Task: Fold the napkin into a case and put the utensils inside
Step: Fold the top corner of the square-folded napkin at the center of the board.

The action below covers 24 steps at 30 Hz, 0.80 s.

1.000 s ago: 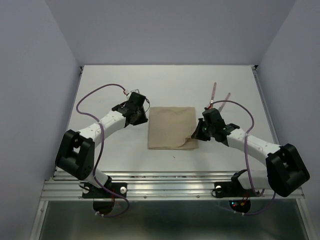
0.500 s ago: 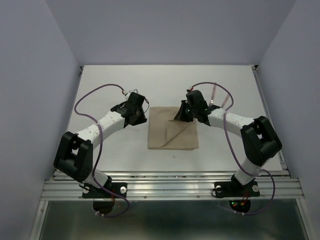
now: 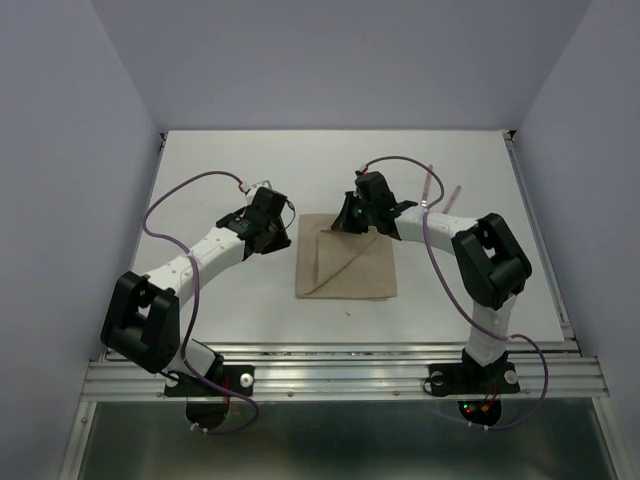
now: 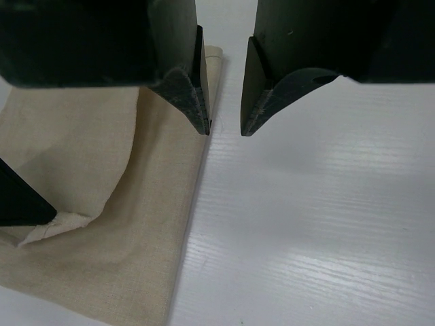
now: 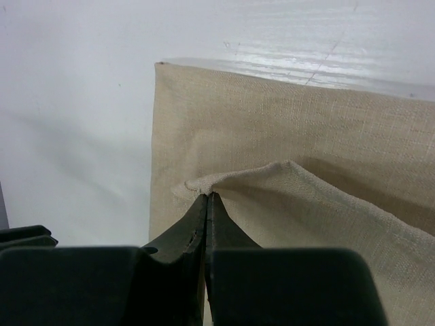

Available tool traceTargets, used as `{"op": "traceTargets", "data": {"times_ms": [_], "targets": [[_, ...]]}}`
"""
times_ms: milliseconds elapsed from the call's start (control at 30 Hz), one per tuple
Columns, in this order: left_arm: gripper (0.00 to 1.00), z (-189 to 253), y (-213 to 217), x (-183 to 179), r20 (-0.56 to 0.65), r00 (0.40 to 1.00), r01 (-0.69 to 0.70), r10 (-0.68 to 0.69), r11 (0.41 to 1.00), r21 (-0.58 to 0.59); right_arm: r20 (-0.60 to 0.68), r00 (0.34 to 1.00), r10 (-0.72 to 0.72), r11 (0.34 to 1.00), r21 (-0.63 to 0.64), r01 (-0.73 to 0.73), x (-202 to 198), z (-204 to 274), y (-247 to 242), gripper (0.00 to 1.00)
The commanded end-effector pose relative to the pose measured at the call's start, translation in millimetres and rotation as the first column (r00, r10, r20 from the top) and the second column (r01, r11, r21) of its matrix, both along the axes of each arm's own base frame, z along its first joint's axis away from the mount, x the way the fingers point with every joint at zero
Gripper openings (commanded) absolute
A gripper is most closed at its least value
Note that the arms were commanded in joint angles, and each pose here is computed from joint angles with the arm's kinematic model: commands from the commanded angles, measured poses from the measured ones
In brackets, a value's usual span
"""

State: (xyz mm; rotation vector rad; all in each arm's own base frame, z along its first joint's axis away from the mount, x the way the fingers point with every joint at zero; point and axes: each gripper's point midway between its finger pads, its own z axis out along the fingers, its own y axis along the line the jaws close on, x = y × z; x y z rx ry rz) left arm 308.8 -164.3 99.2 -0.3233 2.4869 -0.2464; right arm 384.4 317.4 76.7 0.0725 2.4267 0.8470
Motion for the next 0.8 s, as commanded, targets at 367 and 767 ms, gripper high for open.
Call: {"op": "traceTargets", "data": {"times_ms": [367, 767], "targets": [[0.36, 10, 6, -6, 0.025, 1.0, -0.02, 0.019, 1.0, 0.003, 0.098, 0.995, 0.025, 0.995, 0.094, -0.034, 31, 29, 36, 0.01], [0.36, 8, 7, -11, 0.019, 1.0, -0.023, 0.023, 1.0, -0.003, 0.093, 0.996, 0.015, 0.994, 0.107, -0.025, 40, 20, 42, 0.01]]}}
